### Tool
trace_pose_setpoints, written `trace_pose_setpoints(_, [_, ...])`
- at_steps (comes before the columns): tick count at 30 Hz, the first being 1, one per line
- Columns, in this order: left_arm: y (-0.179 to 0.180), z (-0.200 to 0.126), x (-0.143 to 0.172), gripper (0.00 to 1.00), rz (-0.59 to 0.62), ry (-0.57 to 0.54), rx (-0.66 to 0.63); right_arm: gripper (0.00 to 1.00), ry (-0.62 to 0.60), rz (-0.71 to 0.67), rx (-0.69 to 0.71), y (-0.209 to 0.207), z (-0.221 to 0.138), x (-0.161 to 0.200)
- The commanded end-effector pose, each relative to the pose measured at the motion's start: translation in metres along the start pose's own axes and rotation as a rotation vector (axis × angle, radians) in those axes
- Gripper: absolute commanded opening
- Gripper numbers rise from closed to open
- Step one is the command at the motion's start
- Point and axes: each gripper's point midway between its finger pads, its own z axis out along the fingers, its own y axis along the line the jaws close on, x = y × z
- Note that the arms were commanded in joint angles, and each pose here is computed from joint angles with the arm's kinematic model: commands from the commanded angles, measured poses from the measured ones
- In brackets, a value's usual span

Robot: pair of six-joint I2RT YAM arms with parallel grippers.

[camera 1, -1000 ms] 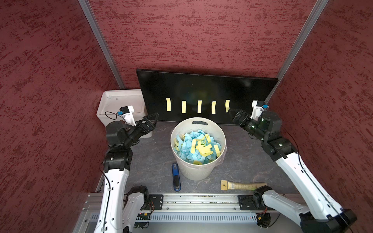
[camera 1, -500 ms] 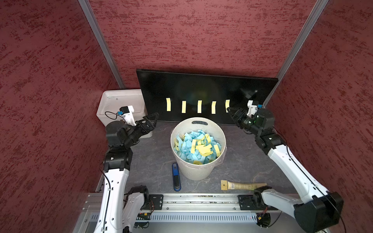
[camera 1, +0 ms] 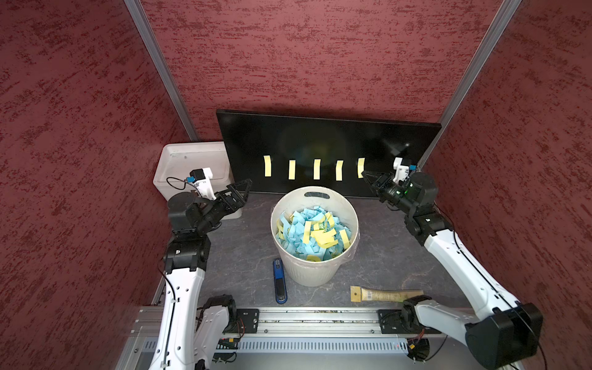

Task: Remove the sticky note from the monitor
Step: Tear off the sticky note from the monitor.

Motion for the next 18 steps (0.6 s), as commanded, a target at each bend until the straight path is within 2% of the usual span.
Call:
trace_pose_setpoints(1, [-0.004,-0.004,-0.002,1.0,0.018,-0.015,0.014,0.0,0.0,-0.017,-0.031,0.005,-0.003,-0.001])
trace_pose_setpoints(18, [-0.004,-0.003,-0.002,1.0,0.017,-0.014,0.015,0.0,0.027,-0.045,-0.051,0.013,-0.022,0.01])
